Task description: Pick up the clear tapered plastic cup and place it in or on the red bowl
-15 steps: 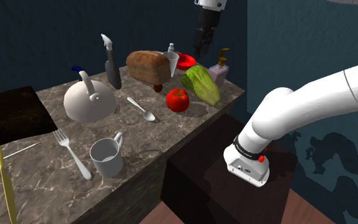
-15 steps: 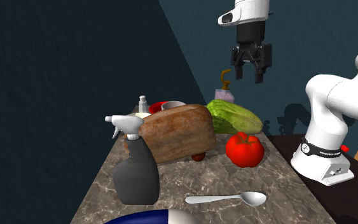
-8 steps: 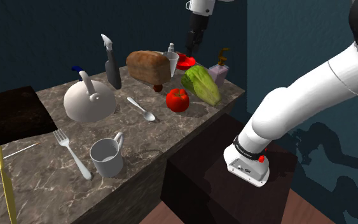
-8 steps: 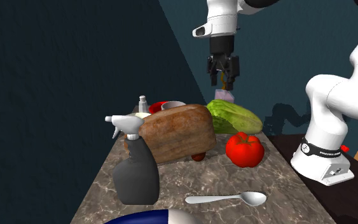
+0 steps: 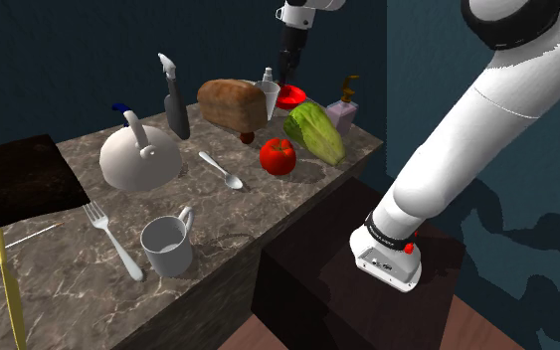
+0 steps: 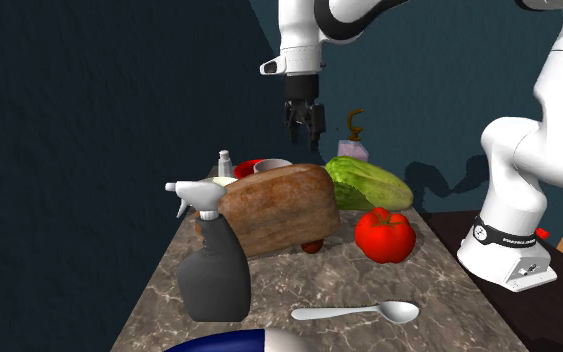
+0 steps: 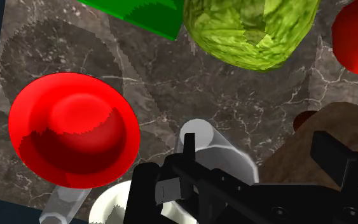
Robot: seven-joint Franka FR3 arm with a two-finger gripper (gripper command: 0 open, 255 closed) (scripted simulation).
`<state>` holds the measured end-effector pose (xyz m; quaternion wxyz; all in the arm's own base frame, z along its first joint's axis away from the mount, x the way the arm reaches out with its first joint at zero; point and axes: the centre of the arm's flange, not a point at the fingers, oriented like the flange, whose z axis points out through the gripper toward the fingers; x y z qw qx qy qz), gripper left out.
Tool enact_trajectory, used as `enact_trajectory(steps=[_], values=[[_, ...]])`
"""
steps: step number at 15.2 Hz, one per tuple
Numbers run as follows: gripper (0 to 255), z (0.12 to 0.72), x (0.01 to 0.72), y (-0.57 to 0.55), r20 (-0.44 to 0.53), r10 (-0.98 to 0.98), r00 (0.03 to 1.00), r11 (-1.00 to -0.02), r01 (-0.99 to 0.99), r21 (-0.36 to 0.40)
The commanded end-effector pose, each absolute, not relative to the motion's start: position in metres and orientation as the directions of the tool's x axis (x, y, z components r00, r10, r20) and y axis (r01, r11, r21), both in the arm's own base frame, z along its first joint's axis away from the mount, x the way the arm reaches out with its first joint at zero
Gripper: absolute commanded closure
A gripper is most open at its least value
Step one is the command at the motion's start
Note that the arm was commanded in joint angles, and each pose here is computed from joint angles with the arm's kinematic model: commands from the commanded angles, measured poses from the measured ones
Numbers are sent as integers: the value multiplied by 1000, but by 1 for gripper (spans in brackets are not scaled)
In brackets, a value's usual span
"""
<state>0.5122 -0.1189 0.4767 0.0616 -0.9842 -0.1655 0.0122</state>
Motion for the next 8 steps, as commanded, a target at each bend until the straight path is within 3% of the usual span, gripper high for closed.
enact_trajectory(steps=[1,8], values=[[0,466,532,-129,2,345,939,-932,342,-123],[0,435,593,-158,19,388,922,-915,387,-117]])
